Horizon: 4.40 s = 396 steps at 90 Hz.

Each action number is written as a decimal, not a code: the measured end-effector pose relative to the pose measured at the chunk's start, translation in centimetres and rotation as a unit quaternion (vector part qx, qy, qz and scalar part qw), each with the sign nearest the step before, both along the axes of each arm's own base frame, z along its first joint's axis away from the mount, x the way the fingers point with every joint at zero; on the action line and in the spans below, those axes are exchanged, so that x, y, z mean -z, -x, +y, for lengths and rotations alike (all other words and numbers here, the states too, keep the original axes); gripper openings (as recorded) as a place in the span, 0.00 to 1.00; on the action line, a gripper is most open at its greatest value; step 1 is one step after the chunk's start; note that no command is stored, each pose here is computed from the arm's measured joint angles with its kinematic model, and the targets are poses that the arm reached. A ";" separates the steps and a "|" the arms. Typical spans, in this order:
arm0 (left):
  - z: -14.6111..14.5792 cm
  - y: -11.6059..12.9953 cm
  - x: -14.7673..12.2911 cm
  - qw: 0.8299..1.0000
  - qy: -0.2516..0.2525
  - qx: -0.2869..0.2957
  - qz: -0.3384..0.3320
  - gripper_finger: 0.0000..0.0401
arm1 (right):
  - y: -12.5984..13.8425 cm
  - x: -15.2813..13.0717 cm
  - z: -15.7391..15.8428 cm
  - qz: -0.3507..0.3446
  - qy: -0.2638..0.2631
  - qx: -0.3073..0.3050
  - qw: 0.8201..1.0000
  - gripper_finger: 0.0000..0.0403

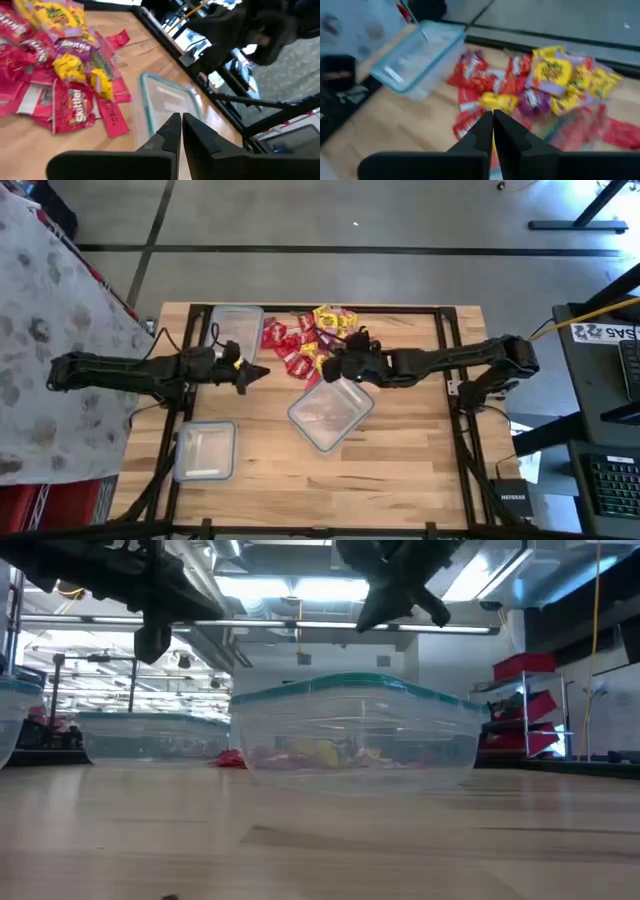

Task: Sort candy
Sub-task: Open the right transparent bin

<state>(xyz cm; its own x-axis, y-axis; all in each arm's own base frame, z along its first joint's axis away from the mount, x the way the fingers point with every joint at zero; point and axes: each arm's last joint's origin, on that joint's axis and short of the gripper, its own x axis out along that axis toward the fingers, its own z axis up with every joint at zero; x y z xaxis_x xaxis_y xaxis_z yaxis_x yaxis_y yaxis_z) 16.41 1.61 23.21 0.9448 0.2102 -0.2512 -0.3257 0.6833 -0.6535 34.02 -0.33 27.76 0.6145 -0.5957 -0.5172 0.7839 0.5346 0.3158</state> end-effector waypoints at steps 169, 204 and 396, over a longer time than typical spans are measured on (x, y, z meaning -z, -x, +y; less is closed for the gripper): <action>1.0 0.0 -1.7 0.993 -0.073 -0.069 -0.069 0.00 | -0.6 0.6 0.8 0.034 -0.051 -0.148 0.987 0.00; 1.1 0.0 -2.6 0.981 -0.162 -0.066 -0.089 0.00 | -0.6 0.6 0.8 0.034 -0.051 -0.148 0.987 0.00; -8.0 -6.8 2.6 0.965 -0.182 0.187 0.018 0.00 | 5.5 7.2 15.6 0.270 -0.067 -0.437 0.855 0.21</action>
<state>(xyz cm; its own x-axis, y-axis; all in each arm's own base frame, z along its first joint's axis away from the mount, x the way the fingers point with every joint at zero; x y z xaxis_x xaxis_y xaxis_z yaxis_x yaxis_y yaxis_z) 23.22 -6.37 20.56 0.9636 -0.0630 -0.2599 -0.0305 0.9397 -0.3407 28.56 15.26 20.55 0.4449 0.0567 -0.8938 0.1545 0.9782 0.1389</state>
